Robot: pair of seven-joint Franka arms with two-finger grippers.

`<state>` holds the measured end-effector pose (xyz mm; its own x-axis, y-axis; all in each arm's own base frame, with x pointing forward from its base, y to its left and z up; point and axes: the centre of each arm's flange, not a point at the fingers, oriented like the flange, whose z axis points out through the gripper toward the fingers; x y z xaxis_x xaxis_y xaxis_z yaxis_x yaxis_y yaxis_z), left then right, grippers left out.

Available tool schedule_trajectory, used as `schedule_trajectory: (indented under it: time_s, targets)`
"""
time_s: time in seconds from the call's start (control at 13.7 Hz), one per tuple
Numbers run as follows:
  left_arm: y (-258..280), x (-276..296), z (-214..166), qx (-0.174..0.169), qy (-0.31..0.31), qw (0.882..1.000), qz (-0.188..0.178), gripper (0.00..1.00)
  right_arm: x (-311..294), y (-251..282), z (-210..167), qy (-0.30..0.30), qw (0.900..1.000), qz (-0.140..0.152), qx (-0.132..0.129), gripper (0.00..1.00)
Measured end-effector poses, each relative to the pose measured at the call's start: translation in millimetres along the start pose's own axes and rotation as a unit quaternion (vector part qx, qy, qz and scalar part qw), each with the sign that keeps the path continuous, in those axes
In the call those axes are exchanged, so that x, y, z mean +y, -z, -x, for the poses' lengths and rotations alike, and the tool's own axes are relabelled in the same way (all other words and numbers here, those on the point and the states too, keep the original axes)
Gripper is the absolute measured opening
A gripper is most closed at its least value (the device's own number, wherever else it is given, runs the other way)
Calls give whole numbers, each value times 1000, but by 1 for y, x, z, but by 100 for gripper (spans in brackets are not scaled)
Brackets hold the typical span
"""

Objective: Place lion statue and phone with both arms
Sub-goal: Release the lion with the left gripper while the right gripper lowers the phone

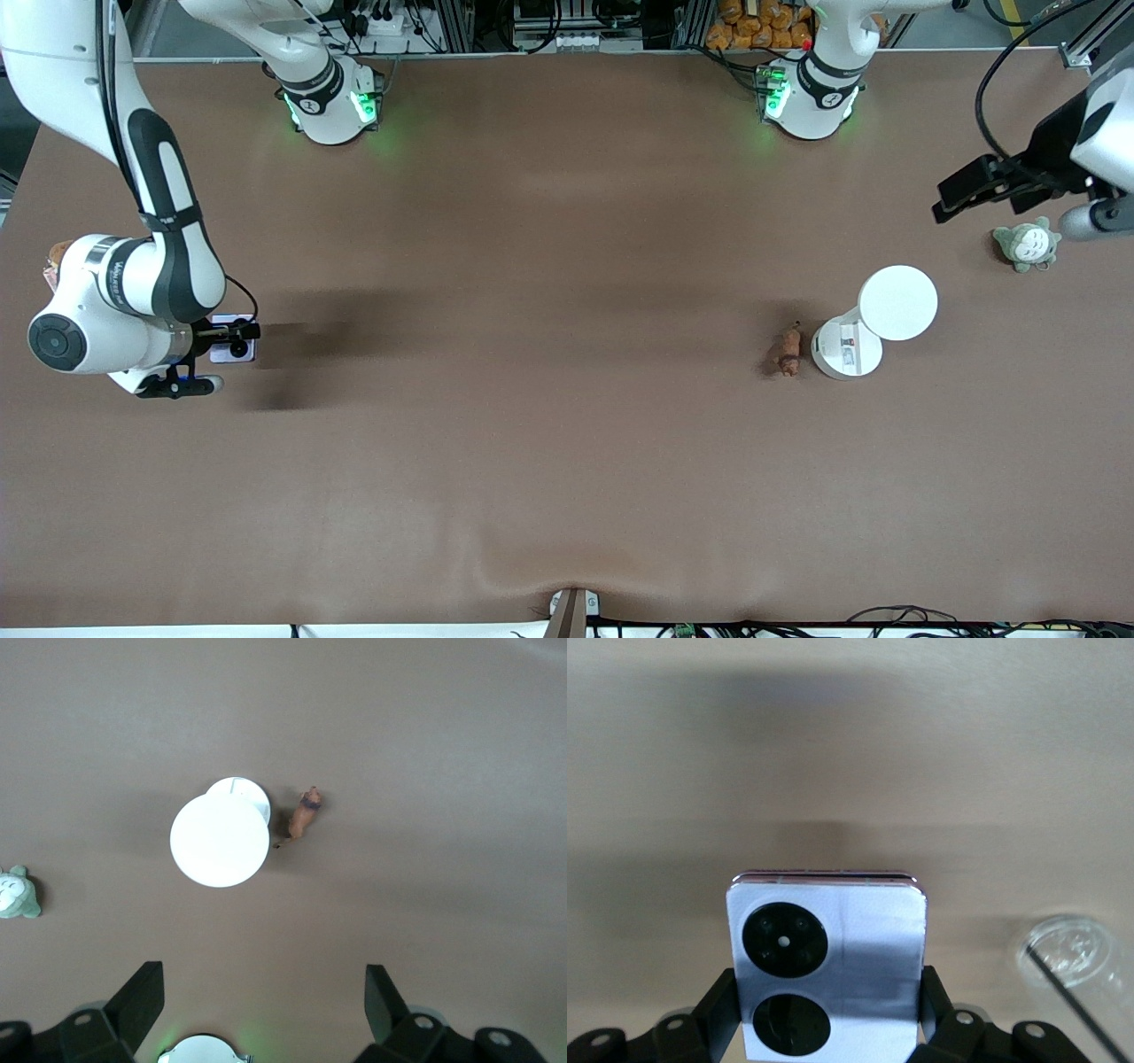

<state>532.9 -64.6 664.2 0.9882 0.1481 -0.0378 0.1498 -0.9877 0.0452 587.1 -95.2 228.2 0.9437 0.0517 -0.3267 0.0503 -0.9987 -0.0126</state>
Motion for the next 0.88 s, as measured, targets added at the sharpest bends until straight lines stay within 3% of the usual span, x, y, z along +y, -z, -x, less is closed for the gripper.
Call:
schedule_trajectory:
  time_s: [0.51, 0.88]
  targets:
    - [-3, -13, 69, 45, -13, 999, -20, 100, 10, -45, 12, -17, 1000, -14, 11, 83]
    - [-15, -14, 66, 48, -20, 998, -19, 100, 10, -72, 28, -23, 999, -24, -14, 83]
